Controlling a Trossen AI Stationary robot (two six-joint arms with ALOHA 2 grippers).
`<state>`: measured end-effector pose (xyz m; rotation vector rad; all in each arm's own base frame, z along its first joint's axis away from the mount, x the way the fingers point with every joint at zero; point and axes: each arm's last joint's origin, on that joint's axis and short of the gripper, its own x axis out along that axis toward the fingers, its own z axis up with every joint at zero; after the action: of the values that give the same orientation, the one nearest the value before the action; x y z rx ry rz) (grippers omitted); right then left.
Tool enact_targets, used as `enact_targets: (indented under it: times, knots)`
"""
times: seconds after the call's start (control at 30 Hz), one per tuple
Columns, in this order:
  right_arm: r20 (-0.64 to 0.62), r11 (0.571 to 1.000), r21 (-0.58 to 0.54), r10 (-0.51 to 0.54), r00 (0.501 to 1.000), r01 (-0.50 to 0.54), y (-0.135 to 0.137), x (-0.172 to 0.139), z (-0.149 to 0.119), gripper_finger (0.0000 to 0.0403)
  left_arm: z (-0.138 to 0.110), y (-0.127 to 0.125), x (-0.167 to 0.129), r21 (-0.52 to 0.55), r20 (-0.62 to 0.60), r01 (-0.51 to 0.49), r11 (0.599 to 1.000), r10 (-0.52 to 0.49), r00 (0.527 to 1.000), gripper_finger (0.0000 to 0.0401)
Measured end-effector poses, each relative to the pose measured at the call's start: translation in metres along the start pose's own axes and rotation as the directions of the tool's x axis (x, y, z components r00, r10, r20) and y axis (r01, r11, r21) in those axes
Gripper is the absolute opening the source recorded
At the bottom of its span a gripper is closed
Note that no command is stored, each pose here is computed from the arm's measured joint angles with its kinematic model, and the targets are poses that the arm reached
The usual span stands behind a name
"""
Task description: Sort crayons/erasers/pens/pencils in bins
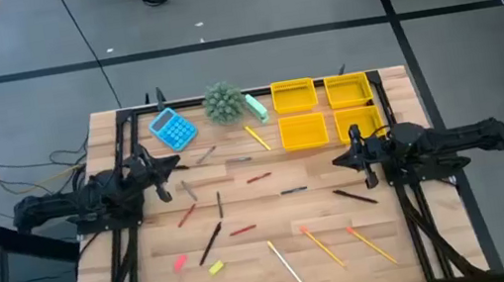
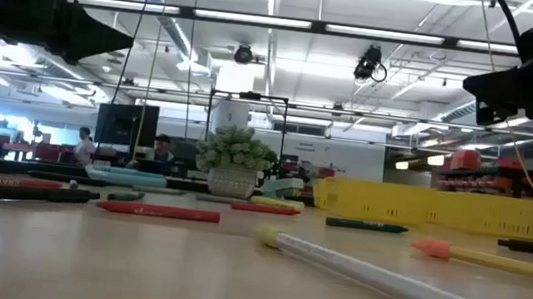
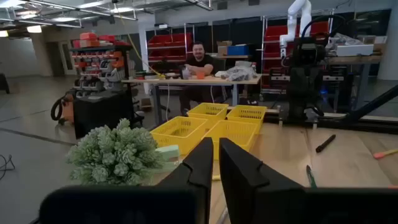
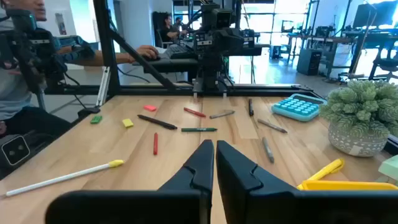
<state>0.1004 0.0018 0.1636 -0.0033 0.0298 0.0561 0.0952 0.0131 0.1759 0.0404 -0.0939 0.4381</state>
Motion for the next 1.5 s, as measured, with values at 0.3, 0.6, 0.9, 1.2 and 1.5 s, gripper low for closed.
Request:
enact_targets:
  times: [0.3,0.6,0.9,1.2,1.5]
  knots:
    - [0.0,1.0,0.0,0.0,1.0,0.0,0.0,0.0,0.0,0.0025,0.0,0.0,0.0,0.0,0.0,0.0,1.0,0.0,1.0,0.0035]
    - [0.0,1.0,0.0,-0.001,1.0,0.001,0.0,0.0,0.0,0.0025,0.0,0.0,0.0,0.0,0.0,0.0,1.0,0.0,1.0,0.0038]
    - [0.0,1.0,0.0,-0.001,1.0,0.001,0.0,0.0,-0.0001,0.0025,0.0,0.0,0.0,0.0,0.0,0.0,1.0,0.0,1.0,0.0028]
    - [0.0,1.0,0.0,0.0,1.0,0.0,0.0,0.0,-0.0001,0.0025,0.0,0.0,0.0,0.0,0.0,0.0,1.0,0.0,1.0,0.0038]
    - [0.0,1.0,0.0,0.0,1.0,0.0,0.0,0.0,0.0,0.0025,0.0,0.0,0.0,0.0,0.0,0.0,1.0,0.0,1.0,0.003]
